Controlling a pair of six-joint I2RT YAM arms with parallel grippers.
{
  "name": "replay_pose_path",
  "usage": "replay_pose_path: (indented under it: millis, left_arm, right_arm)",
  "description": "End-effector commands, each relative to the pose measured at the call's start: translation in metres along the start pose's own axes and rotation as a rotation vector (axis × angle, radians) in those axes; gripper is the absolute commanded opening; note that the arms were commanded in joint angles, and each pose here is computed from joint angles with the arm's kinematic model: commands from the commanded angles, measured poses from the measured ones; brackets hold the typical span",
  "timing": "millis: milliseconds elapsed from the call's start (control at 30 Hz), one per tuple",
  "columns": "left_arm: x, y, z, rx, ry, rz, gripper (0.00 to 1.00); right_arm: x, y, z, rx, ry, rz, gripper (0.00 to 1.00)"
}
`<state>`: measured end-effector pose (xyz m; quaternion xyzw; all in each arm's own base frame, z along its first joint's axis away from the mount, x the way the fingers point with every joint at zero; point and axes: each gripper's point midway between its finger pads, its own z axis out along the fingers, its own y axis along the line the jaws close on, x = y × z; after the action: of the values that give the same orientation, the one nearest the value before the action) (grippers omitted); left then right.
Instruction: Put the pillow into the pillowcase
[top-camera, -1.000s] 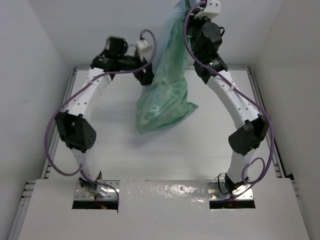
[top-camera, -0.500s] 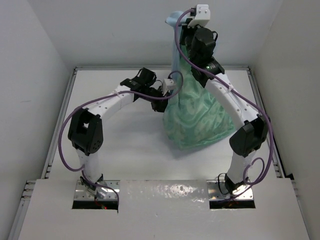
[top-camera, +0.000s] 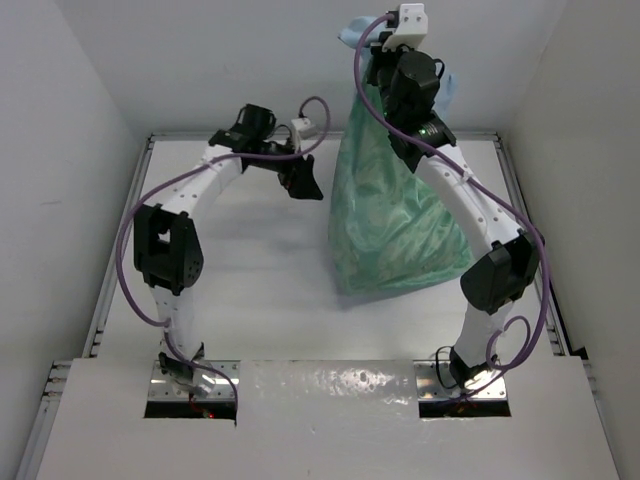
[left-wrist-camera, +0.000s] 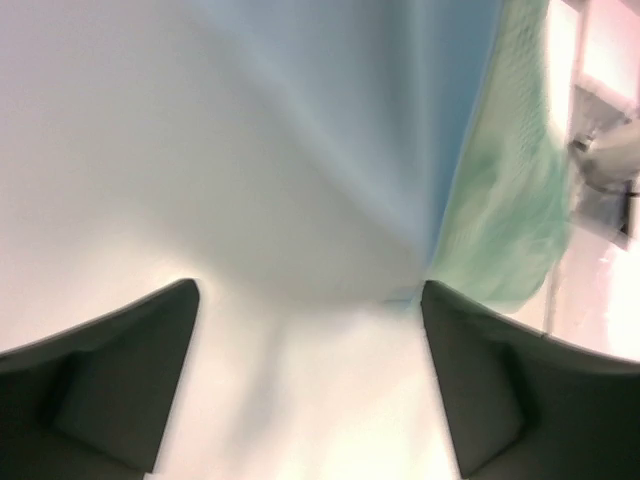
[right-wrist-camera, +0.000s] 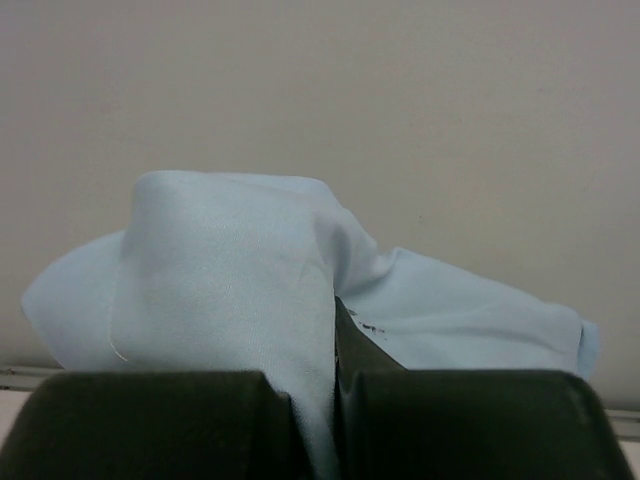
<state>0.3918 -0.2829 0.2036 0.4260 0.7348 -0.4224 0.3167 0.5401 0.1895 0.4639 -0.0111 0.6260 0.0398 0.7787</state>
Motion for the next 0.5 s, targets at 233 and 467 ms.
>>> replay_pose_path:
  millis: [233, 467]
  left_arm:
    - [0.011, -0.024, -0.029, 0.229, 0.095, 0.314, 1.00]
    - [-0.007, -0.050, 0.006, 0.251, 0.037, 0.264, 1.00]
  right_arm:
    - [-0.088, 0.013, -0.015, -0.102, -0.176, 0.077, 0.00]
    - [-0.079, 0.017, -0.015, -0.104, -0.149, 0.043, 0.00]
